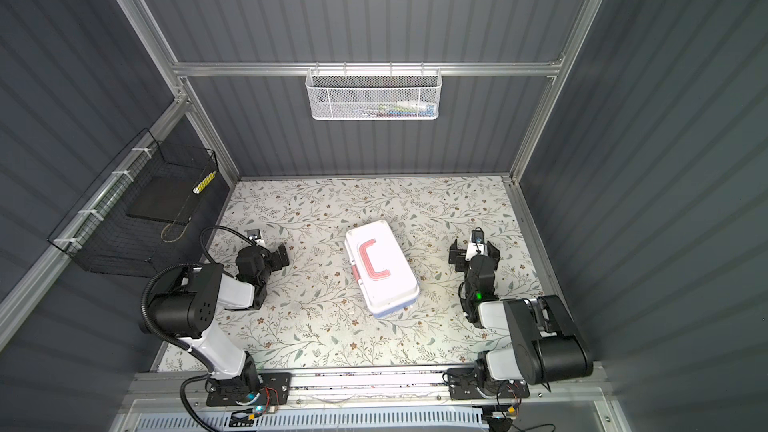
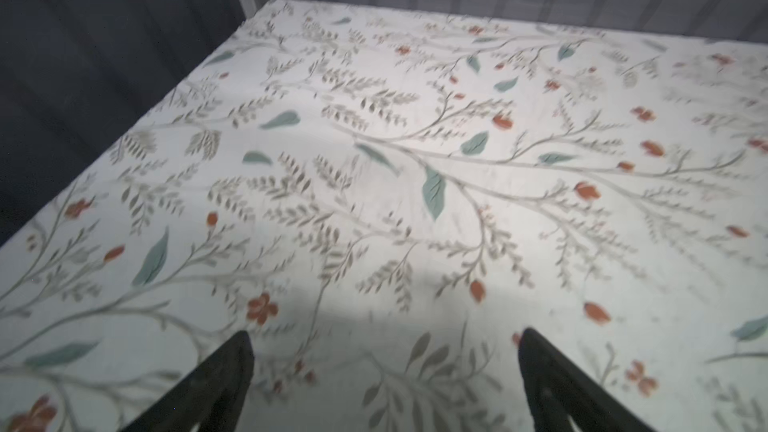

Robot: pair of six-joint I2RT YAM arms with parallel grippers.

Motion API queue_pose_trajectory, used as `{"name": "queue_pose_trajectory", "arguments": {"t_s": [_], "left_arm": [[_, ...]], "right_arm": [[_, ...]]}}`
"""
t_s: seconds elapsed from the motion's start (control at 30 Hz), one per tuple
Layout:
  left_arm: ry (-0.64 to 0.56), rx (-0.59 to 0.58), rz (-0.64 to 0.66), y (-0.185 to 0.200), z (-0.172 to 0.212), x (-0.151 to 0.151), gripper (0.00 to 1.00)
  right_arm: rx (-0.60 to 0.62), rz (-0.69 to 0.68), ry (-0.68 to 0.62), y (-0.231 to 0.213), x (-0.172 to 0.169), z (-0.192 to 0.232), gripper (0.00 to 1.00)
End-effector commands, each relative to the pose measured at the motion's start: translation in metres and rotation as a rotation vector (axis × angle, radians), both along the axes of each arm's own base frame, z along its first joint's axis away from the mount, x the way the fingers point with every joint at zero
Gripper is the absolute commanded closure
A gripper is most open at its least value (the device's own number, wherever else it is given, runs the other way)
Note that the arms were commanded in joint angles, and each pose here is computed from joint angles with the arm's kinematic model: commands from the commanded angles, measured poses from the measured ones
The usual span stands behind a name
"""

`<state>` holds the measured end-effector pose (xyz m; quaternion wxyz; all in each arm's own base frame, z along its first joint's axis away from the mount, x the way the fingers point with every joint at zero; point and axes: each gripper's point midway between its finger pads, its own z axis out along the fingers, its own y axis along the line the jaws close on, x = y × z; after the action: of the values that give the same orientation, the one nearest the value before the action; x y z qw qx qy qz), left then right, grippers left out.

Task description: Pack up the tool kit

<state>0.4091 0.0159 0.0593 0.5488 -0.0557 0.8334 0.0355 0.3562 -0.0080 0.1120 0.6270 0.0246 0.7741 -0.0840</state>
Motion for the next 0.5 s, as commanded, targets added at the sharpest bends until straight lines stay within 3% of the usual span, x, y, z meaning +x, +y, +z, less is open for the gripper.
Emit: {"name": "queue_pose_trajectory", "arguments": {"t_s": [0.0, 0.1, 0.47], "left_arm": [[-0.005, 0.017, -0.070, -0.011, 0.006, 0.006, 0.00], [0.018, 0.021, -0.106, -0.017, 0.004, 0.008, 0.00], [0.011, 0.022, -0.138, -0.023, 0.004, 0.010, 0.00]], "right_arm": [[0.056, -0.004, -0.128, -0.013, 0.008, 0.022, 0.01], [0.073, 0.029, -0.003, -0.008, 0.020, 0.012, 0.01], [0.078, 0.024, -0.038, -0.011, 0.019, 0.014, 0.01]]}}
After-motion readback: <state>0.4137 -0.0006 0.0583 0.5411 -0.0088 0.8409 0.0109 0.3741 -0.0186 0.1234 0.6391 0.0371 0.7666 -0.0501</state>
